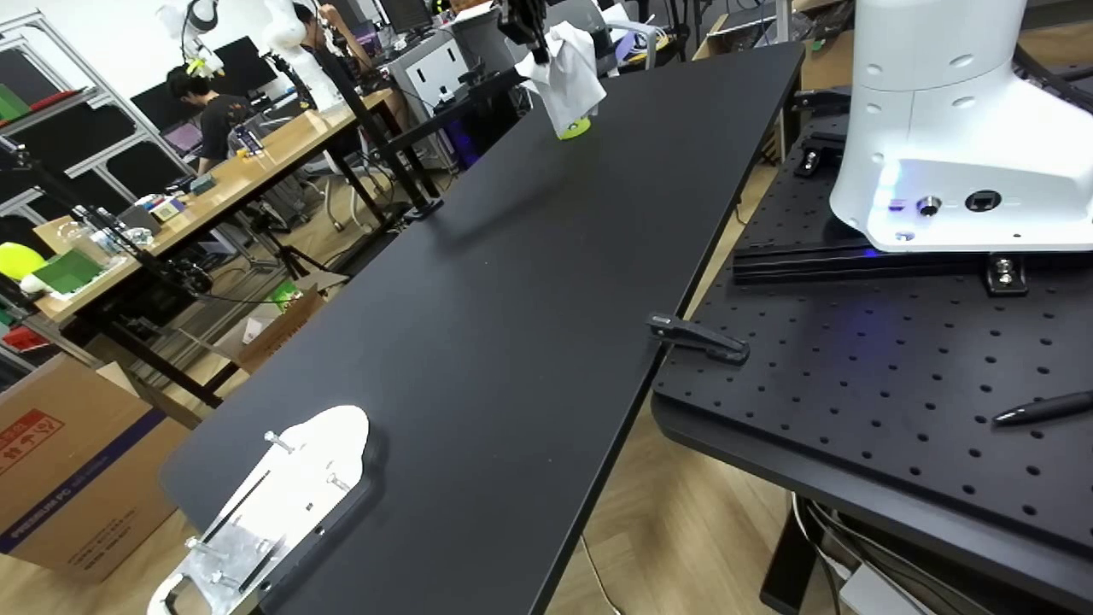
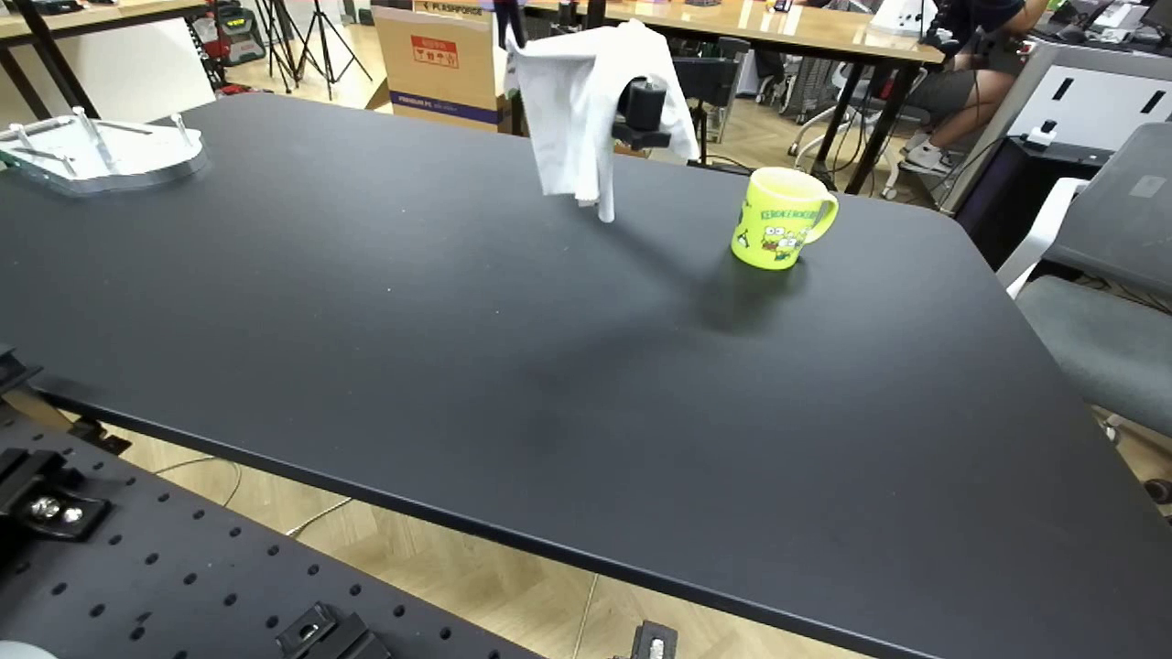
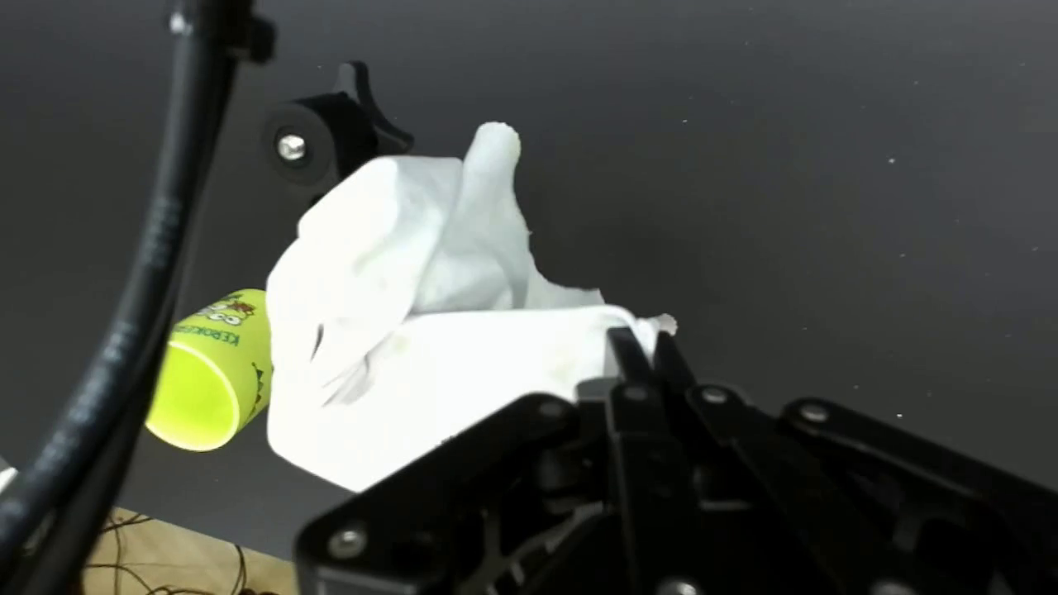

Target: Pick up the white towel from the tripod and put it on the table.

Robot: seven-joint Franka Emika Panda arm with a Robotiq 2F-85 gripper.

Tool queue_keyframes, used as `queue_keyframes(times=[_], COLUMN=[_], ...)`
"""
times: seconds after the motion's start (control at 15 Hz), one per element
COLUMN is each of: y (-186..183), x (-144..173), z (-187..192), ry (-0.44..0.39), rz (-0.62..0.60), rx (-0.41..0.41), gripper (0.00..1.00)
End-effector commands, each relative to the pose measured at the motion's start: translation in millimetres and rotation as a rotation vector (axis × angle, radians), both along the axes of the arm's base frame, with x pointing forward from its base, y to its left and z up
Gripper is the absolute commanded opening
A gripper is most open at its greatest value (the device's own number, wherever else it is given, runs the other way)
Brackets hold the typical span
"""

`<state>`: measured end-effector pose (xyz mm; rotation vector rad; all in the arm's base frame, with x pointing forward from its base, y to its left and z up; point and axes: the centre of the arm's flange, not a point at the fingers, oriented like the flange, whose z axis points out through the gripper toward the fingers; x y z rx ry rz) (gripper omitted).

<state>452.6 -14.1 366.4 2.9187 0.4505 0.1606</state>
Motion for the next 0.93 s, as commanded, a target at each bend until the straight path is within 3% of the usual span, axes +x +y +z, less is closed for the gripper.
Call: queue_keyframes(times=[0.0, 0.53, 0.87], y=[42.4, 145.1, 185.9], x=[-14.0, -25.5, -42.9], z=[-5.3, -37.3, -50.8], ry=[0.029, 0.111, 0.130], rz=[0.104, 0.324, 0.438], rx=[0.013, 0.007, -0.007], gripper=[0.01, 0.01, 0.01])
